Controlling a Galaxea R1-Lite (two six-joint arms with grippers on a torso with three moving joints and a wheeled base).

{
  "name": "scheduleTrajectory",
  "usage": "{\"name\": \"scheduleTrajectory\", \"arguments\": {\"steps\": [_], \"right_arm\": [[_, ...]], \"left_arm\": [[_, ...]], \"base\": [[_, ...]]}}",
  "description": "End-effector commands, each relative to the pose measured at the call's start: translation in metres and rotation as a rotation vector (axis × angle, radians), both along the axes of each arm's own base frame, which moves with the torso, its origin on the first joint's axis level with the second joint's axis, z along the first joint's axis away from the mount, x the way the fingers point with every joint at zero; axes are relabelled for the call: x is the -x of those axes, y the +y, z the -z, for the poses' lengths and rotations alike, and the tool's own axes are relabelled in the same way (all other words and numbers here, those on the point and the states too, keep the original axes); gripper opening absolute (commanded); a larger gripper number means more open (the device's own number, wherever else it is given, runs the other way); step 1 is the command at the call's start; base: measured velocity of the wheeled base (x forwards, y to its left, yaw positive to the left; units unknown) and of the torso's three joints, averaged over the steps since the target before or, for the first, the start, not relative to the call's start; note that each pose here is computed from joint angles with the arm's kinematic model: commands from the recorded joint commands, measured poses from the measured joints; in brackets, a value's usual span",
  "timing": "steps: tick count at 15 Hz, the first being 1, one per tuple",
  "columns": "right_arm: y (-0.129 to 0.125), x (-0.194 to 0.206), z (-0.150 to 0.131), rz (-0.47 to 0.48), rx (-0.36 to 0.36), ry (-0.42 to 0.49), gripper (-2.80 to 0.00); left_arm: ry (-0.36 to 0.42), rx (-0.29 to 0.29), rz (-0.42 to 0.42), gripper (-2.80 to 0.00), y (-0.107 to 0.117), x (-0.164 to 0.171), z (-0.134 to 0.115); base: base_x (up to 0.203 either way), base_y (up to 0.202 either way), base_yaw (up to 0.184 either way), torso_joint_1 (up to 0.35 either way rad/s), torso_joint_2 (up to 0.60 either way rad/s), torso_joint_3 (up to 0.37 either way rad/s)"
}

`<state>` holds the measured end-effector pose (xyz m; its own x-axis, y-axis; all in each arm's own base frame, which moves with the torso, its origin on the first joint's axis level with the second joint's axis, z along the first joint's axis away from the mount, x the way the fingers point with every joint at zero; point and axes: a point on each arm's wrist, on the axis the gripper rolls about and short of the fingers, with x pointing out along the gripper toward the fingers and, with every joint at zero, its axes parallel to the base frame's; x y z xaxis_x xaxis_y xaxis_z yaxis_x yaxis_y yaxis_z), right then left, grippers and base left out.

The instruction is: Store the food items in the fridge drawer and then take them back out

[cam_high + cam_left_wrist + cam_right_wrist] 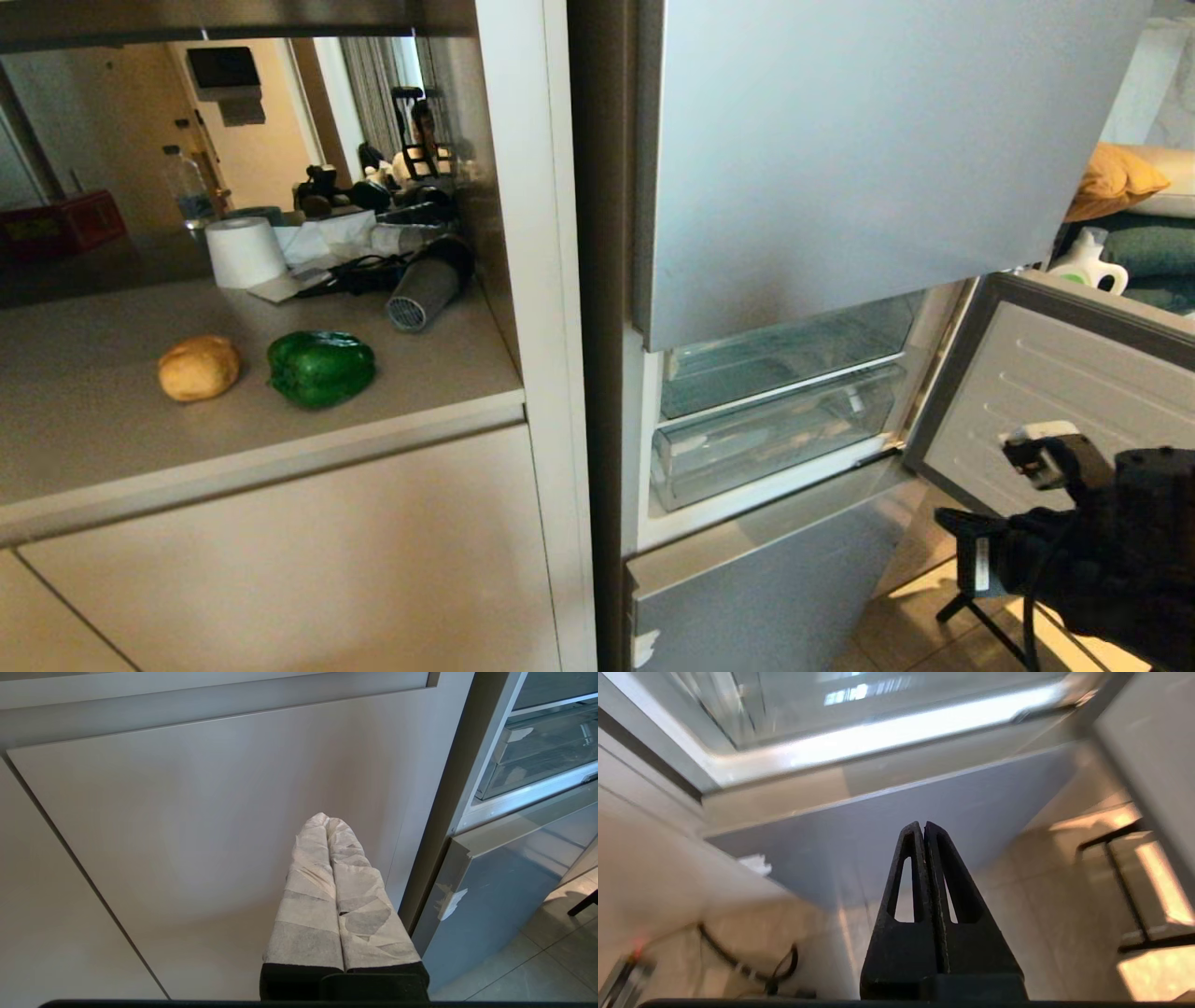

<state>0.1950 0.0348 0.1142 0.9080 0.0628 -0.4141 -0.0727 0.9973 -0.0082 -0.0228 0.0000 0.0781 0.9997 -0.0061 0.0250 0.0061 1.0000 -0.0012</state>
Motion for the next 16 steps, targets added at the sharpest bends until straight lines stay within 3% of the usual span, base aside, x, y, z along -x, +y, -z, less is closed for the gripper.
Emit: {"name": "scheduleTrajectory", "arguments": {"steps": [1,7,14,16], "right_arm": [[-0.006,0.027,-0.022,0.019,-0.017,-0.131,-2.8],[-0.012,0.047,-0.045,0.086,-0.028,-0.264,-2.8],[-0.028,0.064,-0.028,0.236,-0.023,-0.226,-2.8],[-0.028,0.068,-0.022,0.221,-0.031,-0.205,-2.8]], "left_arm": [[0.008,0.0,0.0,-2.8,0.0,-0.001,0.003],[0.008,0.0,0.0,-2.8,0.0,-0.001,0.003],[0.008,0.0,0.0,-2.8,0.0,-0.001,0.003],[0.008,0.0,0.0,-2.8,0.0,-0.001,0.003]], "base": [[0.0,0.0,0.0,0.0,0.0,0.0],[0.0,0.0,0.0,0.0,0.0,0.0],[0.0,0.0,0.0,0.0,0.0,0.0],[0.0,0.0,0.0,0.0,0.0,0.0]]}}
